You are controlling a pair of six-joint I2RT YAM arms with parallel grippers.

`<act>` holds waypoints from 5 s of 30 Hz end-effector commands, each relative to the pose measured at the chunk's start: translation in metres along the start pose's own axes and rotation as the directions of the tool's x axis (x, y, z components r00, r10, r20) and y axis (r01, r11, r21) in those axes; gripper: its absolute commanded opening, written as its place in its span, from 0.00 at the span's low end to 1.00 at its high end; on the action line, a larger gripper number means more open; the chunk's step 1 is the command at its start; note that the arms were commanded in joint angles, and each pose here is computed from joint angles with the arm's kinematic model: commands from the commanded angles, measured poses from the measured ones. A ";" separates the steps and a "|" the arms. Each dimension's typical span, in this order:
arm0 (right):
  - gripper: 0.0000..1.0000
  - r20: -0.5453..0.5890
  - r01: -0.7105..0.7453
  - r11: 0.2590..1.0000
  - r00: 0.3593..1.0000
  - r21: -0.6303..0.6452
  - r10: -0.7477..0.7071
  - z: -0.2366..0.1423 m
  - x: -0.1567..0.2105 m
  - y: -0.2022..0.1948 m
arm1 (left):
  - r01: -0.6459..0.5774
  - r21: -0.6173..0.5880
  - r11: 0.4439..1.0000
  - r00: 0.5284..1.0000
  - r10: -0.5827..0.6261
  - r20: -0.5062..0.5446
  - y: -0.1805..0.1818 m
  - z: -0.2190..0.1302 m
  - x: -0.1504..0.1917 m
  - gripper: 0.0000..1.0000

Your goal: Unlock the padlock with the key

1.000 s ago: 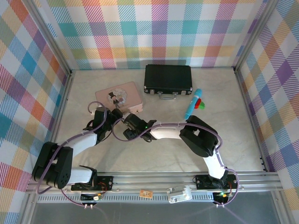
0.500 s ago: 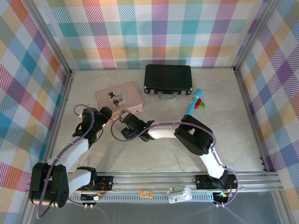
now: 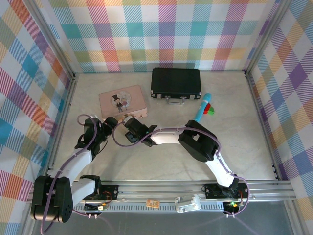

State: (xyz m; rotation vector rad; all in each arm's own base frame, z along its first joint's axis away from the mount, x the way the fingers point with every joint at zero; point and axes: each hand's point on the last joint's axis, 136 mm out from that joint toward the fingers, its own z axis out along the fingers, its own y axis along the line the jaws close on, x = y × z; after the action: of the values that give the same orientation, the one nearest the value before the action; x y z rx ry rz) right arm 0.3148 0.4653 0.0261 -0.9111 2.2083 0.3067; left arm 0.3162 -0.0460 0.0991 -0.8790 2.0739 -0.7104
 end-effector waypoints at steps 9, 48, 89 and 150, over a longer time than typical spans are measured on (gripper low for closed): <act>0.22 0.000 -0.022 0.998 1.000 -0.058 0.022 0.009 0.006 -0.018 | -0.004 0.073 0.997 1.000 0.004 0.004 -0.005 0.003 0.002 0.71; 0.02 -0.044 -0.195 0.907 0.980 -0.373 0.192 -0.001 -0.004 -0.004 | -0.081 0.128 0.988 0.991 0.094 -0.099 -0.040 0.113 0.031 0.22; 0.20 -0.019 -0.220 0.901 0.973 -0.375 0.230 -0.014 -0.021 -0.037 | 0.006 0.189 0.982 0.990 0.020 -0.137 -0.026 0.119 0.055 0.00; 0.00 0.008 -0.076 0.827 0.995 -0.558 0.096 0.011 -0.043 -0.009 | -0.050 0.168 0.985 0.998 0.055 -0.025 -0.031 0.072 0.002 0.45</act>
State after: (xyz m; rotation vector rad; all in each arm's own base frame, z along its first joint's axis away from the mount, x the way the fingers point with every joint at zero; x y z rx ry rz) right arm 0.3507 0.4774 0.0467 -1.0707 2.1620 0.9840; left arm 0.3727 -0.0803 0.0697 -0.7543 2.0798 -0.8381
